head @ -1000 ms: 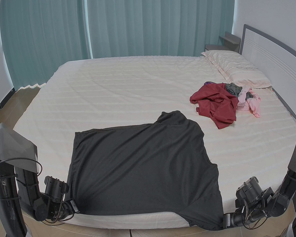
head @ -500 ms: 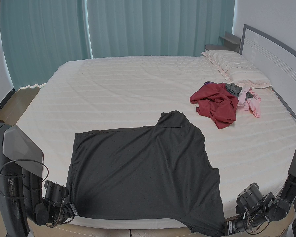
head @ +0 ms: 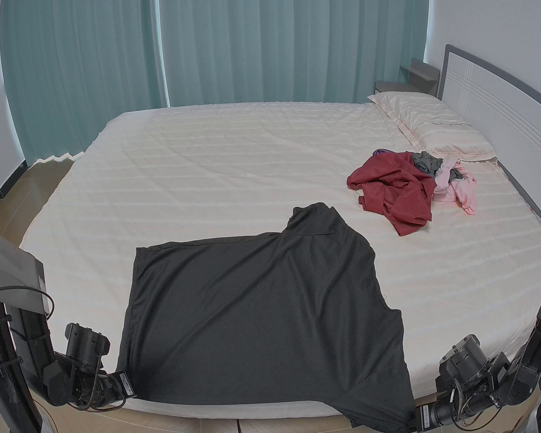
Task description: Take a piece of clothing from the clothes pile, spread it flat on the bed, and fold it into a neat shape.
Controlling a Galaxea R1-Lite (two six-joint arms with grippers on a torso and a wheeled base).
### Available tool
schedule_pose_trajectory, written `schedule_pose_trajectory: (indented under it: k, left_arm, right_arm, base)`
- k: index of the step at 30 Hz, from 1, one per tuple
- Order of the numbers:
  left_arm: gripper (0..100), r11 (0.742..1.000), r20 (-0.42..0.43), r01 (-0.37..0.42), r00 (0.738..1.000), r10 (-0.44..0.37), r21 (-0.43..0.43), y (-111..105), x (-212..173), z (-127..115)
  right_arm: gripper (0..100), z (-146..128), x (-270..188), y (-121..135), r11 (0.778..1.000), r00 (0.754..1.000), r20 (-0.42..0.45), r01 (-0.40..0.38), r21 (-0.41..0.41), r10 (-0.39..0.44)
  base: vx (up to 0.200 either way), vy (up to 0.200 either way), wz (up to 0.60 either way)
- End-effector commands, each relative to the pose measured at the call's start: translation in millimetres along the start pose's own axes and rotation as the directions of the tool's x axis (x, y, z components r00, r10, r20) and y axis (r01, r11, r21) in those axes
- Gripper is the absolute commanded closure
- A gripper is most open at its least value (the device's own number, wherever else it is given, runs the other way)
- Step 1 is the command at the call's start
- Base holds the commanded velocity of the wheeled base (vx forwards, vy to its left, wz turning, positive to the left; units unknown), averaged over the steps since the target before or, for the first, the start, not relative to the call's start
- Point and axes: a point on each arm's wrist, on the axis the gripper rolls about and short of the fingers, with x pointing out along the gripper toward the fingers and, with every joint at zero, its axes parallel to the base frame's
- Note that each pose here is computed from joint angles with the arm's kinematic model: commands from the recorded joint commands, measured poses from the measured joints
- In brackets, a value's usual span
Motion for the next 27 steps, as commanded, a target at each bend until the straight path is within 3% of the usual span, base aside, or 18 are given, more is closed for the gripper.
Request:
schedule_pose_trajectory:
  k: [1, 5, 6, 10, 16, 23, 26, 27]
  left_arm:
    - [100, 1.000, 0.004, 0.004, 1.000, -0.004, -0.003, 1.8, -4.9, -1.0]
    - [100, 1.000, 0.019, 0.014, 1.000, -0.014, -0.010, 1.3, -6.0, 0.8]
    - [100, 0.999, 0.055, 0.037, 0.998, -0.036, -0.025, 0.5, -9.5, 6.0]
    - [100, 0.995, 0.127, 0.084, 0.989, -0.076, -0.059, 0.4, -18.9, 17.9]
    - [100, 0.984, 0.222, 0.144, 0.968, -0.118, -0.104, -3.7, -29.4, 33.5]
    - [100, 0.976, 0.289, 0.194, 0.944, -0.158, -0.101, -12.2, -35.0, 47.4]
    - [100, 0.973, 0.300, 0.203, 0.940, -0.163, -0.106, -15.2, -34.4, 53.1]
    - [100, 0.967, 0.303, 0.215, 0.939, -0.165, -0.139, -19.6, -33.3, 59.2]
  right_arm:
    - [100, -0.8, -4.1, 0.3, 1.000, 1.000, 0.023, -0.015, -0.005, 0.015]
    - [100, 4.1, -10.5, 3.2, 0.999, 0.996, 0.073, -0.046, 0.004, 0.046]
    - [100, 10.3, -20.1, 7.6, 0.996, 0.986, 0.138, -0.092, 0.000, 0.091]
    - [100, 21.0, -33.8, 12.0, 0.988, 0.963, 0.224, -0.154, -0.005, 0.152]
    - [100, 41.0, -41.8, 13.3, 0.983, 0.938, 0.304, -0.183, 0.023, 0.168]
    - [100, 65.4, -62.0, 15.7, 0.966, 0.879, 0.421, -0.256, 0.023, 0.223]
    - [100, 68.3, -66.9, 16.5, 0.961, 0.865, 0.438, -0.277, 0.013, 0.244]
    - [100, 71.0, -69.7, 17.0, 0.957, 0.857, 0.449, -0.288, 0.009, 0.254]
  base:
    - [0.000, 0.000, 0.00]
    - [0.000, 0.000, 0.00]
    - [0.000, 0.000, 0.00]
    - [0.000, 0.000, 0.00]
    - [0.000, 0.000, 0.00]
    - [0.000, 0.000, 0.00]
    - [0.000, 0.000, 0.00]
    - [0.000, 0.000, 0.00]
